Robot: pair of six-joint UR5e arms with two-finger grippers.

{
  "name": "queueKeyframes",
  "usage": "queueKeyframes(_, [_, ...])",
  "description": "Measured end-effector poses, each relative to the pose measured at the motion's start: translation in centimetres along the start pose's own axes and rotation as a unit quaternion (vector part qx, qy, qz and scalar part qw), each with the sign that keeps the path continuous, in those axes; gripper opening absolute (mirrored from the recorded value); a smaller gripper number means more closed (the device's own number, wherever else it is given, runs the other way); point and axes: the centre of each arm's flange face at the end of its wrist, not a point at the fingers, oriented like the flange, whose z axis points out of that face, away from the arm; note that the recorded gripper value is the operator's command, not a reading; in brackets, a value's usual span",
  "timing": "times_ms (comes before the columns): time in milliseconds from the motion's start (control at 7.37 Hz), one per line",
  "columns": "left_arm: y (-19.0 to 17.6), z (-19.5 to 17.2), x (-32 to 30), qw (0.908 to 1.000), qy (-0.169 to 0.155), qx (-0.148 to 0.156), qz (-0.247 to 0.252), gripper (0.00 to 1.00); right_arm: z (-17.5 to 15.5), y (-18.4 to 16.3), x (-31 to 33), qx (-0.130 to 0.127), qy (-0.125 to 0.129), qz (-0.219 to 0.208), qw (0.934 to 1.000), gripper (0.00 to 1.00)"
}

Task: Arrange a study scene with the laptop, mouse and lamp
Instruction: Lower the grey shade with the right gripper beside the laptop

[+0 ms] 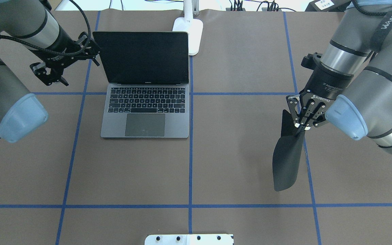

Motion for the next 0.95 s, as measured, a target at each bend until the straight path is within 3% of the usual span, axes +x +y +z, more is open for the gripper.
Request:
queueKeyframes(407, [-0.4, 0.7, -0.5, 0.9999, -0.004, 0.002, 0.014, 1.00, 3.6, -3.6, -2.7, 0.035, -0.012, 0.043, 0.9984, 0.00])
queueKeyframes(950, [-0.8, 1.4, -0.4, 0.9999, -0.011, 0.005, 0.013, 1.00, 7.0, -8.7, -5.8, 0.048, -0.034, 0.012, 0.9982, 0.00])
